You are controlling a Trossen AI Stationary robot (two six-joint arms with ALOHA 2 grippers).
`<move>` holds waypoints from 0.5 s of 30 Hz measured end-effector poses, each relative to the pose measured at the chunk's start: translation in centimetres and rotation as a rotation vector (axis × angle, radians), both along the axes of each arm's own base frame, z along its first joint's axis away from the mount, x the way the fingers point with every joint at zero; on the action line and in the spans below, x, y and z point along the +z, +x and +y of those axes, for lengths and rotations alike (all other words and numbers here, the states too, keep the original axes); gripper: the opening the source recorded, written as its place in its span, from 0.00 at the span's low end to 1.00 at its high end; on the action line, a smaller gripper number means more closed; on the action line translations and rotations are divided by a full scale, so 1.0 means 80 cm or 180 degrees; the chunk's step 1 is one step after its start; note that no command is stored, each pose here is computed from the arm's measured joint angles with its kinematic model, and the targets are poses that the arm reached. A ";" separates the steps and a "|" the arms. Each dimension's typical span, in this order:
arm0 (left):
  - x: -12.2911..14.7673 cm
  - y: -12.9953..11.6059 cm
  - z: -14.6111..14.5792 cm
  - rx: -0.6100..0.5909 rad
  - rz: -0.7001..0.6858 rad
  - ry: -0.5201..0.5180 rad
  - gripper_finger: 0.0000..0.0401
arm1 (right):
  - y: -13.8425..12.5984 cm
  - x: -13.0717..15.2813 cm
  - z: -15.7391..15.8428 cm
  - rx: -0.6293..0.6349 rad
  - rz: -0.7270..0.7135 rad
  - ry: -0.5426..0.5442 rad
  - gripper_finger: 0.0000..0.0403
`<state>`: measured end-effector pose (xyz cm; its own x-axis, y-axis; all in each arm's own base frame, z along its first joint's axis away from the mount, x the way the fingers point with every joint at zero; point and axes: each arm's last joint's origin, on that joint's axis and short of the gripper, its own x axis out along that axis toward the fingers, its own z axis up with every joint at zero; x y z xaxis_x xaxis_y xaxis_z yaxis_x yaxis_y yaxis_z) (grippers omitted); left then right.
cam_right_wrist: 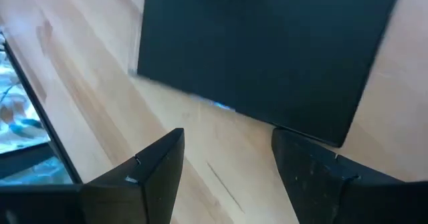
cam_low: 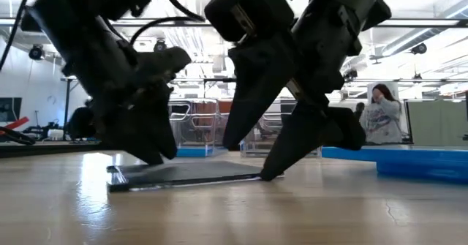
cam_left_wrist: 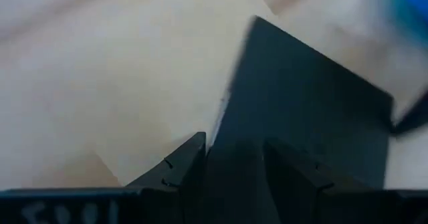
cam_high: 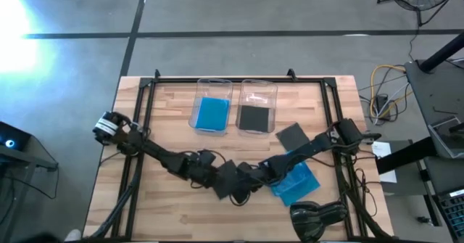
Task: Pick & place jewel cases by type
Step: Put the left black CD case into the right transparent bin
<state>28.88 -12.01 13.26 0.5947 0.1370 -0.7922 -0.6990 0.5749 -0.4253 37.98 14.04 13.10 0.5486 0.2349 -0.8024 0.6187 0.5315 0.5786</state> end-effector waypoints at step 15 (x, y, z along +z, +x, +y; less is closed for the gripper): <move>0.012 -0.009 -0.059 -0.0236 -0.0016 -0.0446 0.32 | -0.021 0.005 -0.004 -0.0296 0.0478 0.0115 0.56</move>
